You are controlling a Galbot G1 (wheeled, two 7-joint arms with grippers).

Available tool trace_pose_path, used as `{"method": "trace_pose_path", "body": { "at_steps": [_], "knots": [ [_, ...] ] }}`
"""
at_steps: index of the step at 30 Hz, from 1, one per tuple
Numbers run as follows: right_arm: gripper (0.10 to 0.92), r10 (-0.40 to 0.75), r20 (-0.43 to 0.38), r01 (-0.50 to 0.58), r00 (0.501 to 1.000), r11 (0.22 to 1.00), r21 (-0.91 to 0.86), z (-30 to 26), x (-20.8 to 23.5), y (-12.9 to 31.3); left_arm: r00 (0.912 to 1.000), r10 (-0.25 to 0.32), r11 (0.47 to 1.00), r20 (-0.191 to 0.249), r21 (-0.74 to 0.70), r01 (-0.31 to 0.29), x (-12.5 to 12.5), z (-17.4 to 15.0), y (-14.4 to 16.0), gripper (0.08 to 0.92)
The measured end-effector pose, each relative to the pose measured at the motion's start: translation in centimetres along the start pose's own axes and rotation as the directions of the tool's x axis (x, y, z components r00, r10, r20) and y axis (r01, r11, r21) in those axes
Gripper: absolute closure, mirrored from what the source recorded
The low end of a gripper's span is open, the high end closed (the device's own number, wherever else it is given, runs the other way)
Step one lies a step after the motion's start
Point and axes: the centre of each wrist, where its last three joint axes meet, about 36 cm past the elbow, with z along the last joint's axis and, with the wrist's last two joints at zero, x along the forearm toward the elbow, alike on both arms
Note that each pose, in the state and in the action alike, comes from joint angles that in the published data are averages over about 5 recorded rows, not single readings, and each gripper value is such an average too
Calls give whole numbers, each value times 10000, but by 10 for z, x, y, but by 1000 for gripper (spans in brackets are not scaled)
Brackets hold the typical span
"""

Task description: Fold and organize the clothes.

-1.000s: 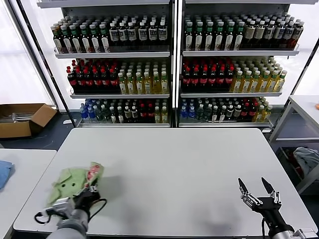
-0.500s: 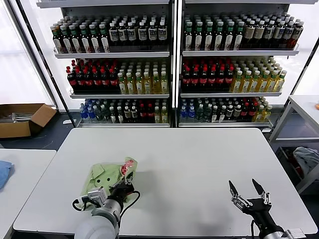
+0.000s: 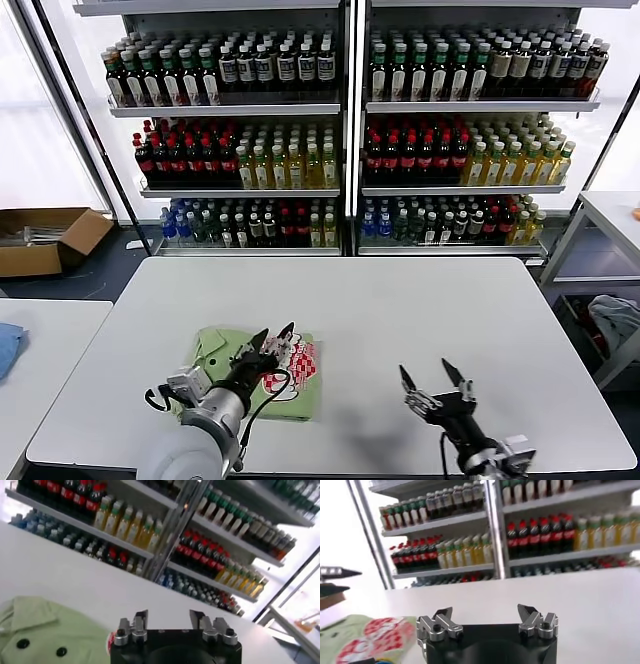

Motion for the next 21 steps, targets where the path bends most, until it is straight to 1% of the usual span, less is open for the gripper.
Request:
{"method": "trace_pose_path", "body": {
  "at_steps": [6, 8, 12, 16, 21],
  "knots": [
    [200, -959, -653, 914, 9932, 9934, -689, 16, -44, 35, 9984, -96, 9999, 557, 94, 91, 14, -18, 16, 223],
    [200, -1257, -892, 1181, 9881, 9893, -859, 21, -58, 47, 9971, -184, 9997, 737, 147, 174, 19, -23, 21, 191],
    [212, -1756, -1429, 1614, 9740, 9812, -1056, 29, -82, 71, 9944, -347, 9992, 1000, 250, 324, 28, -30, 27, 178],
    [299, -2150, -2000, 1956, 9559, 9742, -1126, 34, -100, 92, 9928, -407, 9986, 1126, 374, 367, 36, -33, 30, 177],
    [446, -2453, -2564, 2238, 9349, 9684, -1102, 36, -112, 111, 9900, -559, 9975, 1297, 510, 496, 41, -37, 34, 177]
  ]
}}
